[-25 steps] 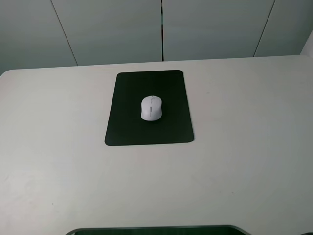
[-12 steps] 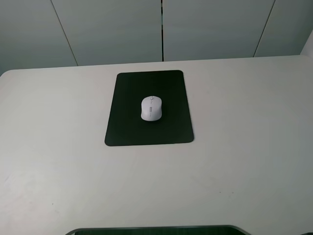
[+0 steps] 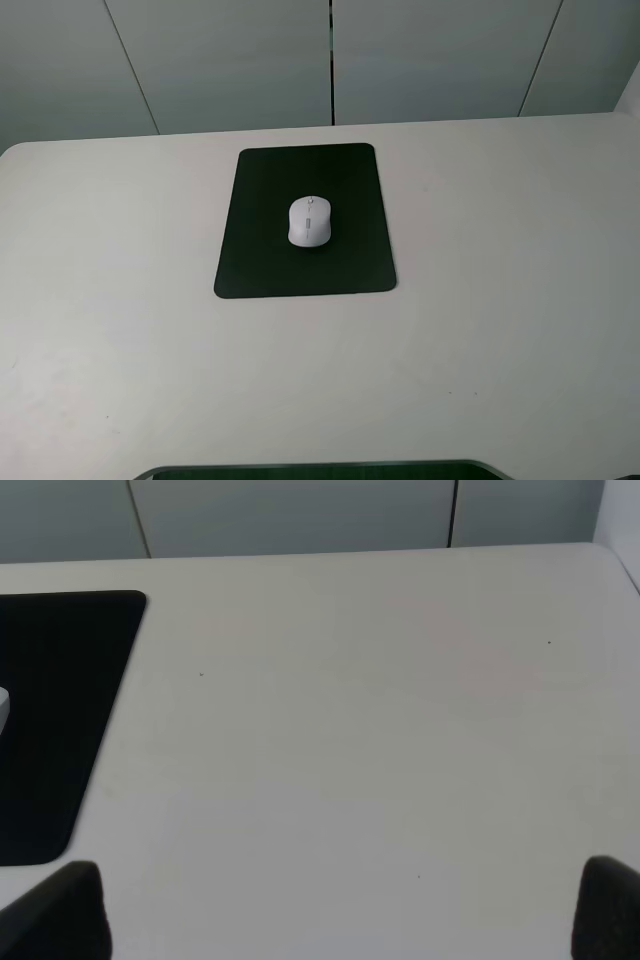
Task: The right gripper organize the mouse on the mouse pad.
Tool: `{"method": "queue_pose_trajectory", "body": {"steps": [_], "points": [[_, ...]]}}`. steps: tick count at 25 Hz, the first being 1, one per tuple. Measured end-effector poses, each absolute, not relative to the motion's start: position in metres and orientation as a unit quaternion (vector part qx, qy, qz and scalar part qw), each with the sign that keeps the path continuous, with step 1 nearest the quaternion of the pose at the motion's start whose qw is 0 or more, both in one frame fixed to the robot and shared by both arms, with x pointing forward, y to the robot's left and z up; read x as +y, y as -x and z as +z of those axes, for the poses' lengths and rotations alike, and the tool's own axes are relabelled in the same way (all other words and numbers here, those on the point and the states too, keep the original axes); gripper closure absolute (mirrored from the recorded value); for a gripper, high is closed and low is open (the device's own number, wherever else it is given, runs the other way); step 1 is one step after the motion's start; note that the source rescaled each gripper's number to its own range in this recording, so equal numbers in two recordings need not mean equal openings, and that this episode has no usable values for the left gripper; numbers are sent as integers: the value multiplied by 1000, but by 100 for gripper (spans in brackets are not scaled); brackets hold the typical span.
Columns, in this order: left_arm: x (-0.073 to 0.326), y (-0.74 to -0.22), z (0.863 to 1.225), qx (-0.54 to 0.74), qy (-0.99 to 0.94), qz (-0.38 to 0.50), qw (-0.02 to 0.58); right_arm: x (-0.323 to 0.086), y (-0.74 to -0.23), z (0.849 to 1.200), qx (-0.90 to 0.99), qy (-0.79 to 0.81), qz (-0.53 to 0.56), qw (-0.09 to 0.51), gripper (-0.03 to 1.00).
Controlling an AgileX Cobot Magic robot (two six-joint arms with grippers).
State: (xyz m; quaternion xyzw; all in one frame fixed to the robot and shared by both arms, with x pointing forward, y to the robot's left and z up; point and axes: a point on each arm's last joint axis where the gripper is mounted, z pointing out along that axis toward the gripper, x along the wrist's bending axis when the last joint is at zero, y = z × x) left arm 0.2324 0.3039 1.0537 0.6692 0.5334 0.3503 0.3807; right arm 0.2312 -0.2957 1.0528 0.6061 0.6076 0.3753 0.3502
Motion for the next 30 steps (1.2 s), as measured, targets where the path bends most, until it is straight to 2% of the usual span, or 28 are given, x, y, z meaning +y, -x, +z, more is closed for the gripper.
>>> {"method": "queue_pose_trajectory", "body": {"steps": [30], "points": [[304, -232, 1054, 533, -669, 350, 381, -296, -231, 1052, 608, -607, 374, 349, -3]]}}
